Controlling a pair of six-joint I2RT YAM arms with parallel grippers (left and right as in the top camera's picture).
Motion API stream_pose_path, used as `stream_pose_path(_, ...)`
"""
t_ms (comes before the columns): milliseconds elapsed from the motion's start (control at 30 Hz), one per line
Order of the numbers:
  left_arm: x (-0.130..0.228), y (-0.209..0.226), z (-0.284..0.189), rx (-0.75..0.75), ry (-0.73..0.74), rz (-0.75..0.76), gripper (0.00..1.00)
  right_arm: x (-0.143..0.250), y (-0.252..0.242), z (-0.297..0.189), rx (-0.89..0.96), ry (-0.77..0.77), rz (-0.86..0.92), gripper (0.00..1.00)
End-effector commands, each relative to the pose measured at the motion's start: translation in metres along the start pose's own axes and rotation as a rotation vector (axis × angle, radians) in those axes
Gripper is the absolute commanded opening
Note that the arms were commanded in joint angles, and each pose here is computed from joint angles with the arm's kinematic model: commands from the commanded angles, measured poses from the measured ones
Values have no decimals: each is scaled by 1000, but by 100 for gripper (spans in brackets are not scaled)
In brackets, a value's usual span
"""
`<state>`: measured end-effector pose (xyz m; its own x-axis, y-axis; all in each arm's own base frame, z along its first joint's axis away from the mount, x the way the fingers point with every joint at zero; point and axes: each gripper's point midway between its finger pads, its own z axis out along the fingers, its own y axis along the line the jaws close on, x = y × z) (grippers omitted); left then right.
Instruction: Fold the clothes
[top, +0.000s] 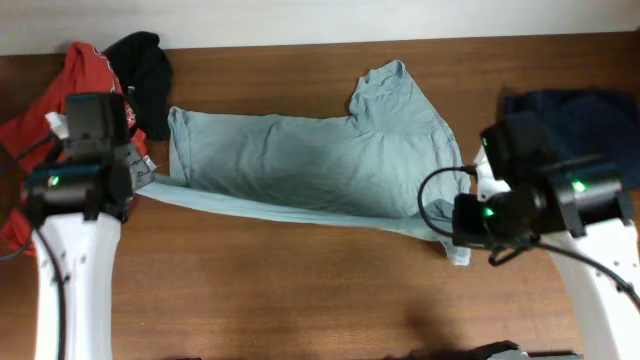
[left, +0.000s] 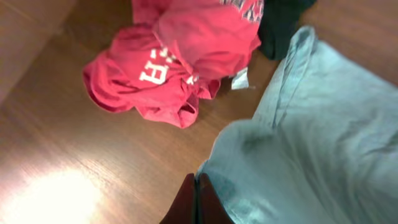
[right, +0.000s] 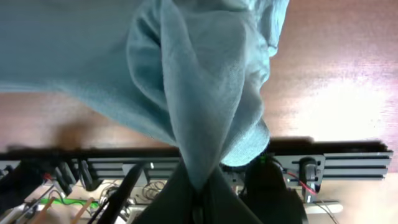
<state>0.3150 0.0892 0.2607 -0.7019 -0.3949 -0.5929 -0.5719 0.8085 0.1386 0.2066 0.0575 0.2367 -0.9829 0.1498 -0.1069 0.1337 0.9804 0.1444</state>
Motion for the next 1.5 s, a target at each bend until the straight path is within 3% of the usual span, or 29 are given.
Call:
stream_pose_path(0,2,-6,21,-33,29,3,1,-8,-8,18,51,33,17,4)
stream_pose_path(300,7,-23,63,-65,100,40,1,-23,-9,70,76,109,-4,4)
stream_pose_path(700,14,-40,104,-89,150,65,1,-49,-48,98,96,110,65,4)
stream_pose_path(1467,34,-62,165,-121,227,104,1,-77,-52,158,80,183,-4,4)
